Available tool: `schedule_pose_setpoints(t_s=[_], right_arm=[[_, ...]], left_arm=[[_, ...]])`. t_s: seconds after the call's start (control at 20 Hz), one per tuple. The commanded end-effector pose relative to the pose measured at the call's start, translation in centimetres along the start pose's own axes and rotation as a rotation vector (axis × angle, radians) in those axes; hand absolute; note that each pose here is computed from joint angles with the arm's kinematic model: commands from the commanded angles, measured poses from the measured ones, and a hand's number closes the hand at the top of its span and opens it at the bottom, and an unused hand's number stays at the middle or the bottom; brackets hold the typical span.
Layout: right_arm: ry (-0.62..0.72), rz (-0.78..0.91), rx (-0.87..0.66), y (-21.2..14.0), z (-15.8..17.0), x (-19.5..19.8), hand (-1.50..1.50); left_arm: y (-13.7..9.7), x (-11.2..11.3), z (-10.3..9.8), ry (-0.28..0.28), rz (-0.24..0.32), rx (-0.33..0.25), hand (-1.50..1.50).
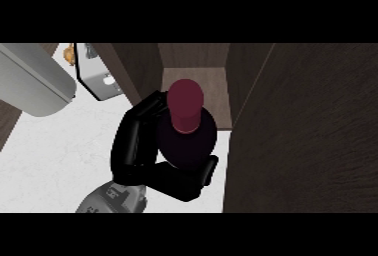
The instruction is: Pick up the wine, place it into the cabinet and close the cabinet
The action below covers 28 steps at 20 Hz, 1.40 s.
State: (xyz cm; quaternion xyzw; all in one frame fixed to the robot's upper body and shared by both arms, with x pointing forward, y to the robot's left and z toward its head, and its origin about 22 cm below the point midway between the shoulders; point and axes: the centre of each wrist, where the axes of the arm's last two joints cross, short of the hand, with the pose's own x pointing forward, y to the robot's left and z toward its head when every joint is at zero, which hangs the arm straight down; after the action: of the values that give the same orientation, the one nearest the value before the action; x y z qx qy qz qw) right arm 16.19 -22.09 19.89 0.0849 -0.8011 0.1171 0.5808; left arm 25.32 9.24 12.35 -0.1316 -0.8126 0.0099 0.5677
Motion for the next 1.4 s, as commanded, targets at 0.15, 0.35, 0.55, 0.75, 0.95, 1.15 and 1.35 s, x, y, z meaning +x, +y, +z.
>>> schedule_pose_setpoints(t_s=[0.15, 0.35, 0.55, 0.75, 0.95, 1.15, 1.35], right_arm=[[-0.069, -0.017, 0.027, -1.6, 2.0, 1.2, -1.50], [-0.063, -0.035, 0.027, 0.7, 3.6, 2.7, -1.50], [-0.068, -0.040, 0.041, 0.6, 2.9, 2.4, -1.50], [-0.068, -0.016, 0.035, -1.1, 2.5, 0.9, -1.50], [-0.048, -0.004, 0.039, -0.5, 3.2, 2.6, -1.50], [-0.063, -0.013, 0.037, -0.3, 2.3, 2.5, -1.50], [-0.071, -0.011, 0.039, -1.2, 0.7, 2.0, -1.50]], left_arm=[[-2.1, 0.9, -2.8, -0.002, -0.015, 0.044, 1.50], [-3.3, -0.1, -1.9, -0.001, -0.058, 0.051, 1.50], [-2.5, -1.0, -2.8, 0.001, -0.090, 0.067, 1.50], [-3.0, -3.2, -2.5, -0.007, -0.058, 0.094, 1.50], [-1.5, -4.2, -3.1, 0.008, -0.044, 0.132, 1.50], [-2.3, -4.8, -3.3, 0.004, -0.026, 0.164, 1.50], [-1.3, -7.9, -2.5, 0.032, -0.075, 0.163, 1.50]])
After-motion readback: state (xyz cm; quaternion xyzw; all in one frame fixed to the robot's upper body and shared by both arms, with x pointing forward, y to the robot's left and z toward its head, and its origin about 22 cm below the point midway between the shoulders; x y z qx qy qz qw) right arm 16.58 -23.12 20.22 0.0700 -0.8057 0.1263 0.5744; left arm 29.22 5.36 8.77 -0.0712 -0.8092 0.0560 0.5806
